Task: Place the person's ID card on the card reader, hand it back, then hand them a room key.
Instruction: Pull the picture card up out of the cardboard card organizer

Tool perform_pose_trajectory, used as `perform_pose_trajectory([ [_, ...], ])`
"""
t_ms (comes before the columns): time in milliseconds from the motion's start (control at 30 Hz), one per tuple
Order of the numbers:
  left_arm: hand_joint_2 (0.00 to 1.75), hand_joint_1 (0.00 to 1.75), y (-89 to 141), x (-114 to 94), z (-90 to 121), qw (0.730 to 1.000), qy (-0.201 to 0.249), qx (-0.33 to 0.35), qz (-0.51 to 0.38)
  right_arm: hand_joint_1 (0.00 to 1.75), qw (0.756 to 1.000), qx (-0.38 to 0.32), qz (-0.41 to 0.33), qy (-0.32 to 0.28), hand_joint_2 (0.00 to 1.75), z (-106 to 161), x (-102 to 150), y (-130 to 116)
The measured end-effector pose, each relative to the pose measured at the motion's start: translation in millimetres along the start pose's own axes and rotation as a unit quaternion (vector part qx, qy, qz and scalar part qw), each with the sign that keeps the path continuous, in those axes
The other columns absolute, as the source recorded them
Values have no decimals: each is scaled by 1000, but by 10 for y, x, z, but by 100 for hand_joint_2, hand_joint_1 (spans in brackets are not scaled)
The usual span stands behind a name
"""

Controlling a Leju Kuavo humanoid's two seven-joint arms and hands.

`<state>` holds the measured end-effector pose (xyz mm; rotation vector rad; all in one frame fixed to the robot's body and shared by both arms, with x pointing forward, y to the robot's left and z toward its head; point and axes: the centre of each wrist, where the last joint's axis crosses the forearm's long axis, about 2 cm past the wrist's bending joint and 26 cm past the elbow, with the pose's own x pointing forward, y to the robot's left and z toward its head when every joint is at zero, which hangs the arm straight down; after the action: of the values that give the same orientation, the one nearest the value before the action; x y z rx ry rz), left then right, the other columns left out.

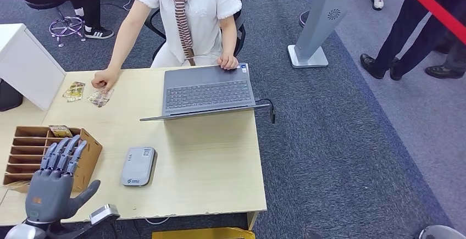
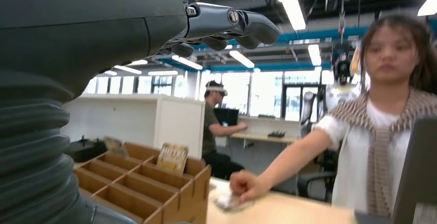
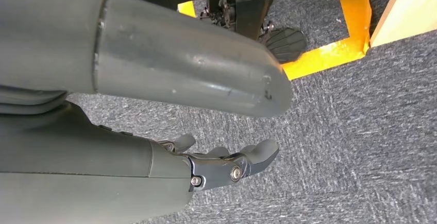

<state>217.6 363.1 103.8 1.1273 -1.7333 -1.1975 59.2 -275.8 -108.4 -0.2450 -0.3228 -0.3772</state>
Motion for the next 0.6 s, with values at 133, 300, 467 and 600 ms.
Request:
perform_pose_trajectory([
  [133, 175, 0, -17, -30, 103, 999, 13, -36, -3, 0, 1000, -2, -1, 2, 0, -2, -8, -15],
  [300, 175, 0, -25, -88, 129, 993, 34, -111, -2, 0, 1000, -5, -5, 3, 0, -5, -8, -26],
  [467, 175, 0, -35, -182, 91, 984, 51, -172, -2, 0, 1000, -7, -10, 5, 0, -7, -11, -35],
  [600, 175, 0, -39, -254, 46, 981, 62, -183, -3, 0, 1000, -8, -12, 5, 0, -8, -11, -39],
])
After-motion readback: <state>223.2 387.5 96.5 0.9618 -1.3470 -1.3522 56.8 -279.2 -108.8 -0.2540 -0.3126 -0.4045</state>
